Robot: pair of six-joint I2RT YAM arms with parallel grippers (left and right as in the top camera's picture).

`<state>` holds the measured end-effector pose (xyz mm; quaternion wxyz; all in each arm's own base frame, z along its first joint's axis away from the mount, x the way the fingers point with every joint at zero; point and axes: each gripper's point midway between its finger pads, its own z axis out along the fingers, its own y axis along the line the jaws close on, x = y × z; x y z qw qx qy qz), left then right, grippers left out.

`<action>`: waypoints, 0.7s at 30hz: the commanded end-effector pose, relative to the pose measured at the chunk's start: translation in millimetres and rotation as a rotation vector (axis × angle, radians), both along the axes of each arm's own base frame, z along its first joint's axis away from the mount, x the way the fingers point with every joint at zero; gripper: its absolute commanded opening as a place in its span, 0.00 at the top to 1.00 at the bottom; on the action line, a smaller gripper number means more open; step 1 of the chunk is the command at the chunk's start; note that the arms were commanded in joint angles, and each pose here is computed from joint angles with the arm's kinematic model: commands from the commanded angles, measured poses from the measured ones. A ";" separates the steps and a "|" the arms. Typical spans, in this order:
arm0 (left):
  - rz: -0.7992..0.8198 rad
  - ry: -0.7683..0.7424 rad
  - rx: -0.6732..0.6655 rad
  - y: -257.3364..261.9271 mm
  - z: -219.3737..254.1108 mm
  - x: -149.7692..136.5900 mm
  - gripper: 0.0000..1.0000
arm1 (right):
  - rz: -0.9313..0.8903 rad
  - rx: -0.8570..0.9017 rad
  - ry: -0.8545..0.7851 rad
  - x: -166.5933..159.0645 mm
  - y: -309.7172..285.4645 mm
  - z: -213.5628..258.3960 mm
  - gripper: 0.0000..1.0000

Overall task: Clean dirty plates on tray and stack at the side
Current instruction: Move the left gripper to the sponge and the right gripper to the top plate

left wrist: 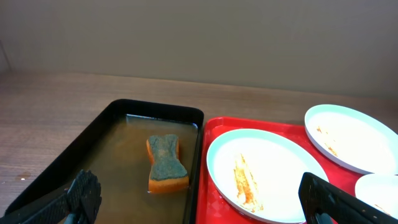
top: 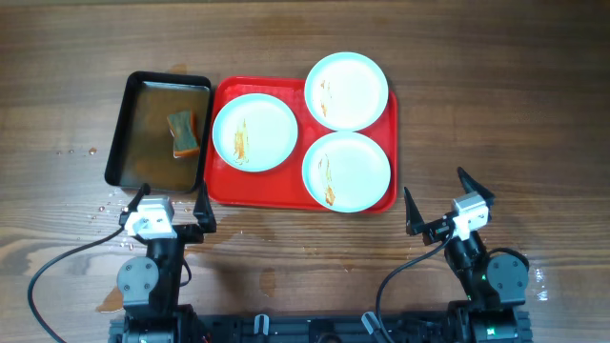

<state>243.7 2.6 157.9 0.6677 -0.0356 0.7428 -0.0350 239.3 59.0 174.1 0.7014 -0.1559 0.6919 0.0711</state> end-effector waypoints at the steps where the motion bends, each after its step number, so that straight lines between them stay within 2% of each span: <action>1: -0.019 -0.005 0.018 -3.3 -1.3 0.2 0.00 | 0.235 0.236 0.061 -17.2 36.2 12.1 0.00; 9: -0.013 -0.007 0.019 -2.2 -0.7 0.3 0.00 | 0.276 0.257 0.104 -18.2 42.9 19.5 0.00; 21: -0.012 -0.009 0.020 -2.1 -0.3 0.3 0.00 | 0.290 0.259 0.220 7.3 48.9 23.3 0.00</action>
